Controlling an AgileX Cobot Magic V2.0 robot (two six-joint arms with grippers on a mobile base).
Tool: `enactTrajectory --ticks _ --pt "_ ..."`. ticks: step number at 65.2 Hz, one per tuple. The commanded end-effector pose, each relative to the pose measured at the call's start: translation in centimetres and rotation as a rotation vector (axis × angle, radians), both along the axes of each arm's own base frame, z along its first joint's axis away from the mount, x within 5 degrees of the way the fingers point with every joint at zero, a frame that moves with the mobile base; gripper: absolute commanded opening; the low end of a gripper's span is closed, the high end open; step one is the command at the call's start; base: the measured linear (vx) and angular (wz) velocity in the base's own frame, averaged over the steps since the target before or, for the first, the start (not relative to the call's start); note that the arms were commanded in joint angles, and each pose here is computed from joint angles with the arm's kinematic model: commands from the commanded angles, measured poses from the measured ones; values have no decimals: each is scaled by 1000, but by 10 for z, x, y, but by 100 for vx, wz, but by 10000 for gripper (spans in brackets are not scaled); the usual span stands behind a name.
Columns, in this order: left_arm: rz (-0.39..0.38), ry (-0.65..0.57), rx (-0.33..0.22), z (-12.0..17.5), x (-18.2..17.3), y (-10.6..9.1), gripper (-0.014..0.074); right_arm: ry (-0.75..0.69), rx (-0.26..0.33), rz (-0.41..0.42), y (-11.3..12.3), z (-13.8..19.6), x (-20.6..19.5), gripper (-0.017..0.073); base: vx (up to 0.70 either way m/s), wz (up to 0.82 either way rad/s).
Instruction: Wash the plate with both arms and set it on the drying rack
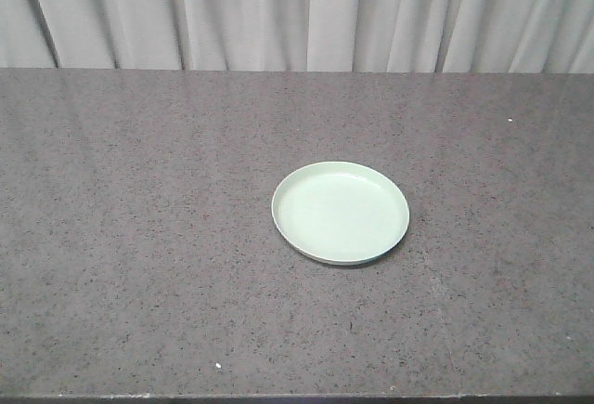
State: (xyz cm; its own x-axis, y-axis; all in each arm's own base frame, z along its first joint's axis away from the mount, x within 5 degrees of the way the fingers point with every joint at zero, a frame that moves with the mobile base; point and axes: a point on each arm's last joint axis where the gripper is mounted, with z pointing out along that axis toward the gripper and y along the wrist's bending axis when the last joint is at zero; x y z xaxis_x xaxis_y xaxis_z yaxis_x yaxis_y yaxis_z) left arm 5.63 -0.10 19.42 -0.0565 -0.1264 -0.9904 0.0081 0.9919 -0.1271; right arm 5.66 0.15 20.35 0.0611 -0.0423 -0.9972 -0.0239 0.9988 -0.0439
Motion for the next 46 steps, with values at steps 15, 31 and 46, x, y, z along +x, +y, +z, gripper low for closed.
enactTrajectory --ticks 15,31,46 --pt "-5 -59 -12 -1 0 0 -6 -85 -10 -12 -1 7 -1 -4 0 0" --pt "-5 -59 -12 -1 0 0 -6 -85 -10 -12 -1 7 -1 -4 0 0" --pt "-5 -59 -12 -1 0 0 -6 -85 -10 -12 -1 7 -1 -4 0 0"
